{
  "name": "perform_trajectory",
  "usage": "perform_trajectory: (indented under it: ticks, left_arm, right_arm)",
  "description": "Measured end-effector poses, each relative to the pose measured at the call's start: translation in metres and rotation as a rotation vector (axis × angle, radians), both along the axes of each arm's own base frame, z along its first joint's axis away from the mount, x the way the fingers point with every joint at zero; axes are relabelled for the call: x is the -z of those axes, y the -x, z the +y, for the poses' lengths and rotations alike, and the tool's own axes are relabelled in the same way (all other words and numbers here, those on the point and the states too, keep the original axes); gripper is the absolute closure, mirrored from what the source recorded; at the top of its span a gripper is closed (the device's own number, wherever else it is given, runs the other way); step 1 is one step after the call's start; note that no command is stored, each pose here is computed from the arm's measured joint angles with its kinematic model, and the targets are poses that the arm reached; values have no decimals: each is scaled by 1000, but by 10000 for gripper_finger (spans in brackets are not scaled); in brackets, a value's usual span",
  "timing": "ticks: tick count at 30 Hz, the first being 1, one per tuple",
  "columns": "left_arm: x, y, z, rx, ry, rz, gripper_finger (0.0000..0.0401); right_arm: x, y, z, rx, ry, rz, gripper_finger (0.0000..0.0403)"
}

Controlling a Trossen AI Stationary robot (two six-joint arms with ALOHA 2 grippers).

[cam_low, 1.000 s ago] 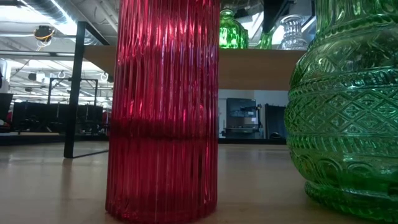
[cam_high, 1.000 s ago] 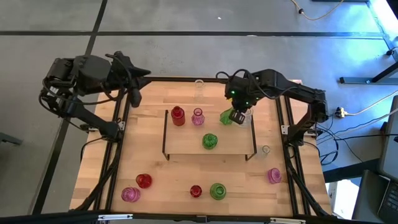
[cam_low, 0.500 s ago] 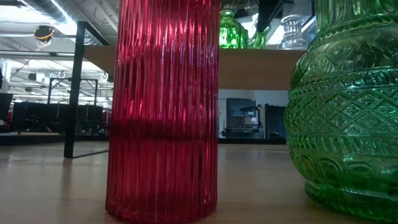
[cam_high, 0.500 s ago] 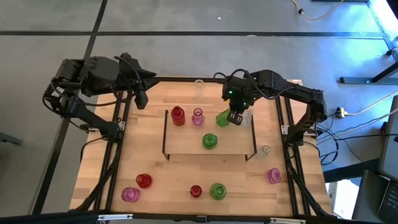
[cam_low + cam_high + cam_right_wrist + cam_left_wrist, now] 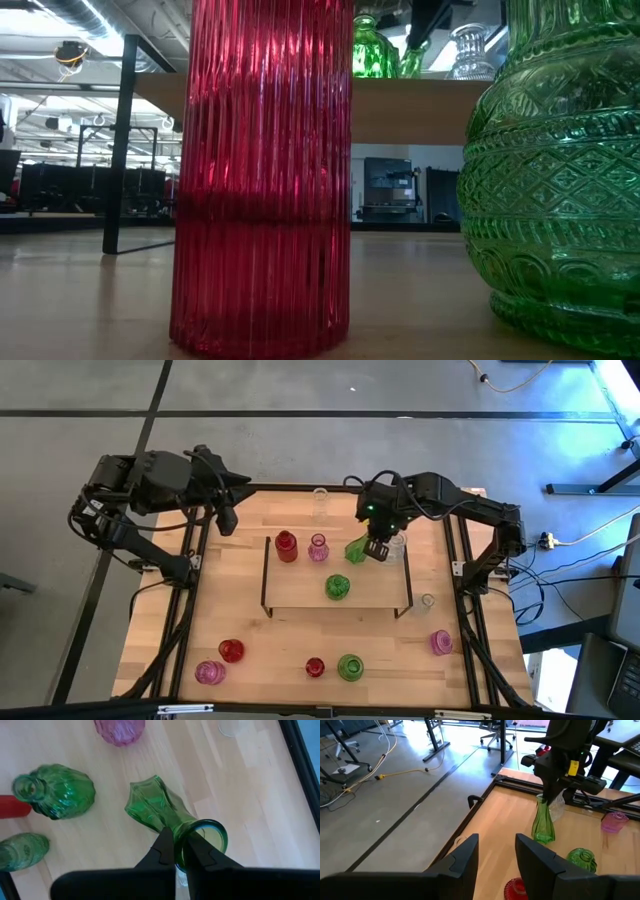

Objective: Sort vases onto shelf
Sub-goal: Adjust the green vases on the shelf aligning them together

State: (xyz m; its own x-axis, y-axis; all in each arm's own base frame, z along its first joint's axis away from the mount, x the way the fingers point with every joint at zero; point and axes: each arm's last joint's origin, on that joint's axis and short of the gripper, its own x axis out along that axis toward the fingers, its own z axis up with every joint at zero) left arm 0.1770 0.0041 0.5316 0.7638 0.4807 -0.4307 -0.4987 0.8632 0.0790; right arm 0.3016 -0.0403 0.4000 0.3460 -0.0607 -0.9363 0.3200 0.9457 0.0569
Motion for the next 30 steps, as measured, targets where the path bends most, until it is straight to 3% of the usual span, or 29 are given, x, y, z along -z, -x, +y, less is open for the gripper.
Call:
perform_trajectory:
  ticks: [6, 15, 30]
  left_arm:
    - [0, 0, 0, 0, 0, 0, 280]
    - [0, 0, 0, 3, -6, 4, 280]
    - [0, 0, 0, 6, -12, 7, 280]
  right_arm:
    - [0, 0, 0, -4, -7, -2, 398]
    - [0, 0, 0, -3, -3, -2, 349]
    - [-2, -4, 2, -28, -56, -59, 354]
